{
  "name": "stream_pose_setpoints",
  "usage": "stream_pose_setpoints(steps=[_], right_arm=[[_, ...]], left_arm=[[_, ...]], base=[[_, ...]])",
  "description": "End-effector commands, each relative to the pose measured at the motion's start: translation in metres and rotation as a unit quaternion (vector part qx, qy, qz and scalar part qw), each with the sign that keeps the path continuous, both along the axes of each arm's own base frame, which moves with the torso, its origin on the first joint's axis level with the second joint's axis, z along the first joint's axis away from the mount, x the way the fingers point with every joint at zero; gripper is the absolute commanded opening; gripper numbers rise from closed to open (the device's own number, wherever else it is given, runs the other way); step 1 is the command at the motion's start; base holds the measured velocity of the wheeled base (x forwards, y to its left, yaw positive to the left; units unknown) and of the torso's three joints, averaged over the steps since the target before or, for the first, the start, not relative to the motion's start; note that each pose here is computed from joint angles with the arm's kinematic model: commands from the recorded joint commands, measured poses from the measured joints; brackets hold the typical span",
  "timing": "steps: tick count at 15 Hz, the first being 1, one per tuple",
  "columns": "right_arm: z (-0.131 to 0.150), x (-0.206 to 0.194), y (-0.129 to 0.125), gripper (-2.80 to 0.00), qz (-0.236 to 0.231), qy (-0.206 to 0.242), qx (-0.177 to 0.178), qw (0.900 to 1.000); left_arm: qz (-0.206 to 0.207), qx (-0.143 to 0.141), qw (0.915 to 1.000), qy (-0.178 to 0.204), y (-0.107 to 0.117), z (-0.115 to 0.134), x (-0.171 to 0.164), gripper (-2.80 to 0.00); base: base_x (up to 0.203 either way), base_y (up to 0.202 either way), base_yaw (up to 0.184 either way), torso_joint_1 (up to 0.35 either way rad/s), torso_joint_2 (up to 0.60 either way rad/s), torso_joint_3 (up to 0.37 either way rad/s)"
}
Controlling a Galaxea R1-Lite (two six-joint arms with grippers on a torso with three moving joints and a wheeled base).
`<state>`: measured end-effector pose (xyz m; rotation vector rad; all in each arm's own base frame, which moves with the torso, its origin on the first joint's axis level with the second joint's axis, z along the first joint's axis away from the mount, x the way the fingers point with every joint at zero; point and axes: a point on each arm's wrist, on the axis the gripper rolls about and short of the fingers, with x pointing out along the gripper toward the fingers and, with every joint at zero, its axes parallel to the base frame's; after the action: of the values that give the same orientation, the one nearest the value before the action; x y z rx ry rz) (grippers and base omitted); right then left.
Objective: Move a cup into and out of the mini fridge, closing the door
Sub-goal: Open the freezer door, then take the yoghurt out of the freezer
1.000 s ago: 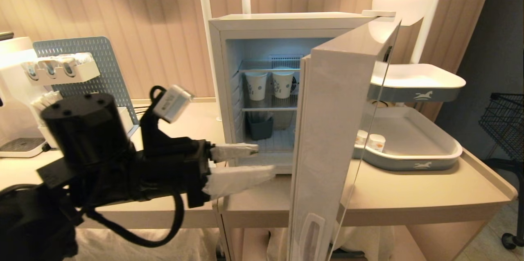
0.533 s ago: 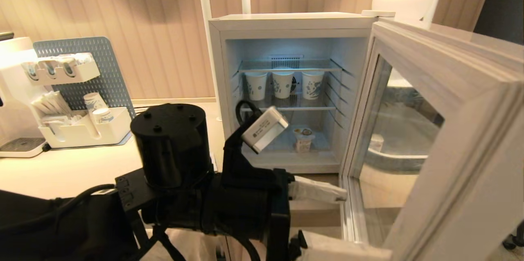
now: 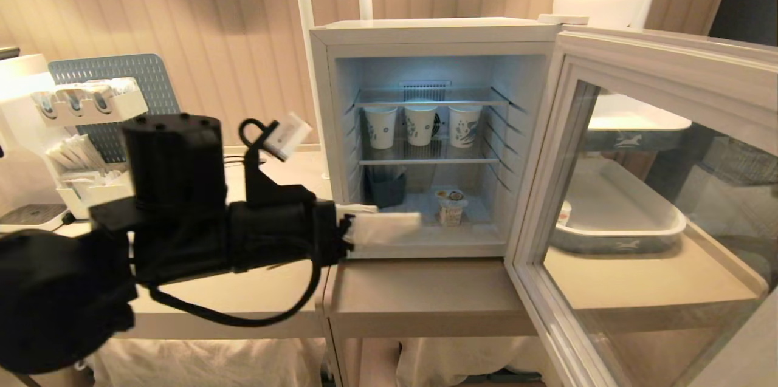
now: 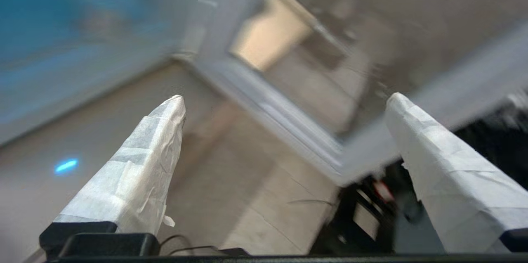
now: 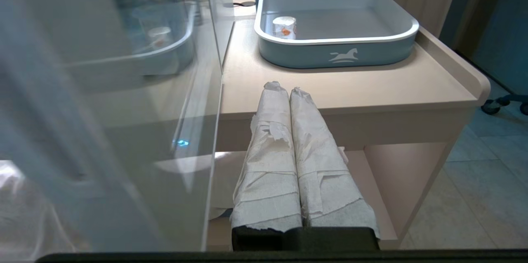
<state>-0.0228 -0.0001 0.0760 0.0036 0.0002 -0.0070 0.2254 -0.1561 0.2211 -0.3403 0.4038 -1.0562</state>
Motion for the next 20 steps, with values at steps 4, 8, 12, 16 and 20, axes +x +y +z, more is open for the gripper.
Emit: stream_pose_setpoints(steps=[4,8,12,16,20], right_arm=[[0.000,0.000,0.000,-2.80,0.000,0.001,0.000,1.000],[0.000,0.000,0.000,-2.80,0.000,0.001,0.000,1.000],[0.000,0.000,0.000,-2.80,0.000,0.001,0.000,1.000],[0.000,0.000,0.000,-2.80,0.000,0.001,0.000,1.000],[0.000,0.000,0.000,-2.80,0.000,0.001,0.000,1.000]], left_arm=[[0.172,0.004,0.9844,-0.038,0.110,0.112,-0.148,0.00],[0.315,0.026,0.9481,-0.039,0.162,0.110,-0.255,0.00],[0.469,0.042,0.8810,-0.046,0.149,0.095,-0.319,0.00],[0.458,0.060,0.8837,-0.073,0.130,0.039,-0.367,-1.77],[0.478,0.116,0.8704,-0.023,0.133,0.014,-0.348,-2.80]], base=[[0.000,0.000,0.000,0.000,0.00,0.000],[0.000,0.000,0.000,0.000,0.00,0.000],[0.000,0.000,0.000,0.000,0.00,0.000],[0.000,0.000,0.000,0.000,0.00,0.000],[0.000,0.000,0.000,0.000,0.00,0.000]])
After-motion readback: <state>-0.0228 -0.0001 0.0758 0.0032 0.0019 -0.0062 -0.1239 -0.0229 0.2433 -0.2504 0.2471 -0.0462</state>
